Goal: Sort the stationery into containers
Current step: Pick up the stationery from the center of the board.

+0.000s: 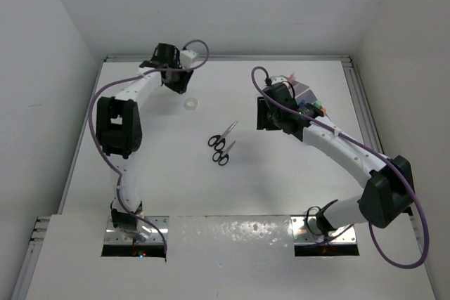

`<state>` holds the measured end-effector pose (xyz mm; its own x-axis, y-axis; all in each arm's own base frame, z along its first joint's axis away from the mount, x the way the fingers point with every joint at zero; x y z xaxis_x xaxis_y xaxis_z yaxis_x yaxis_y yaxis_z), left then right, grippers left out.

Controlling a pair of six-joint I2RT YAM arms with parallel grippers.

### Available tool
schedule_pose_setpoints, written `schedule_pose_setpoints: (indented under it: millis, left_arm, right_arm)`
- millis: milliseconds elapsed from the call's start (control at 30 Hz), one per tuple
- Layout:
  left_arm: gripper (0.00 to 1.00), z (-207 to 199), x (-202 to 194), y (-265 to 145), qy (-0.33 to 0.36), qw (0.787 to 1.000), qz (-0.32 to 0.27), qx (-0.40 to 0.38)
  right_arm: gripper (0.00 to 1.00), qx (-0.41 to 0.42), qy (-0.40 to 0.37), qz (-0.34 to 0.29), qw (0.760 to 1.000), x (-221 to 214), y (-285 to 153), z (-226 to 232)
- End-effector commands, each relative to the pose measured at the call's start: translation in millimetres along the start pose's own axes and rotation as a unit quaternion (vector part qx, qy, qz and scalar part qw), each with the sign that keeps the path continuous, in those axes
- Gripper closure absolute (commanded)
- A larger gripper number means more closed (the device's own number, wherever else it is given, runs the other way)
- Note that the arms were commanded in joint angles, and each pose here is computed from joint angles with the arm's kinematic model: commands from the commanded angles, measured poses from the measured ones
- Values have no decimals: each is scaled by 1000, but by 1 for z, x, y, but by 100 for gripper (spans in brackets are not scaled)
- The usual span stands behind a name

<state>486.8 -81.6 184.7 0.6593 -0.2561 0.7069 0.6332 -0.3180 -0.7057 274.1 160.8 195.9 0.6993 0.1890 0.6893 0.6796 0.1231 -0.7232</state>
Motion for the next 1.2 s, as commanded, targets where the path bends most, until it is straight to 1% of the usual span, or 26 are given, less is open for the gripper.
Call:
schedule_pose_setpoints:
  millis: [0, 100, 233, 267, 300, 433, 633, 733, 800, 833, 867, 933, 967, 1000, 1033, 1067, 1100, 1133, 1167]
  left_arm:
    - [64, -7, -10, 18, 22, 998, 18, 50]
    - [59, -3, -15, 32, -16, 998, 20, 51]
    - [57, -8, -27, 49, -26, 999, 36, 29]
    - [56, -10, -29, 53, -23, 998, 40, 29]
    - [56, -10, -32, 56, -24, 998, 43, 34]
    - [59, -6, -42, 69, -29, 997, 54, 53]
    - [62, -14, -58, 79, -37, 996, 70, 28]
    - [66, -19, -63, 82, -53, 995, 80, 14]
    - [75, -21, -65, 82, -53, 995, 83, 12]
    - [81, -21, -67, 82, -53, 995, 84, 13]
    - [98, -21, -66, 82, -50, 995, 82, 16]
    - [100, -21, -60, 78, -48, 996, 74, 19]
    - [100, -22, -48, 69, -44, 997, 60, 13]
    - [100, -29, -38, 62, -42, 998, 46, -19]
    - [100, -47, -10, 41, -29, 997, 7, -73]
    - [100, -53, 1, 29, -22, 995, -12, -98]
    - [100, -70, 15, 16, -2, 991, -36, -130]
    - [100, -82, 26, 5, 17, 987, -54, -153]
    - [100, -99, 35, -5, 29, 979, -58, -192]
  right_arm:
    - [53, 19, -13, -8, 1000, 13, -9, 10]
    - [53, 22, -7, -11, 1000, 5, -11, 13]
    - [53, 8, 11, -10, 1000, -15, -13, 6]
    - [52, 7, 20, -18, 1000, -15, -18, 4]
    - [52, 5, 20, -12, 1000, -23, -16, 3]
    - [52, -9, 22, -18, 1000, -26, -22, -3]
    - [51, -25, 21, -28, 999, -23, -28, -8]
    - [51, -29, 22, -33, 999, -22, -31, -10]
    - [51, -32, 23, -36, 999, -22, -33, -11]
    - [51, -35, 24, -37, 998, -22, -33, -12]
    - [51, -36, 23, -36, 998, -24, -33, -13]
    - [51, -35, 28, -46, 998, -21, -36, -13]
    - [50, -32, 33, -51, 998, -20, -38, -14]
    - [50, -25, 39, -57, 997, -18, -39, -13]
    - [49, 9, 63, -75, 995, -9, -44, -11]
    - [48, 35, 70, -82, 994, -5, -43, -8]
    - [47, 68, 84, -96, 989, 2, -46, -4]
    - [44, 102, 99, -132, 981, 15, -45, 0]
    - [43, 122, 113, -147, 975, 23, -45, 1]
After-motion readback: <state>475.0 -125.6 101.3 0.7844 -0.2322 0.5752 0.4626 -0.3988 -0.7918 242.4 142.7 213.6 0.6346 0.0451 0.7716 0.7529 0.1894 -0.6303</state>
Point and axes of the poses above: each gripper's point midway between its finger pads, its own y axis out along the fingers, its own z axis along the line the jaws close on, x = y × z, the point moved 7 cm from there along -y, back along the fingers, and after that the axes turned 12 degrees about -y, right-handed, at the moved point
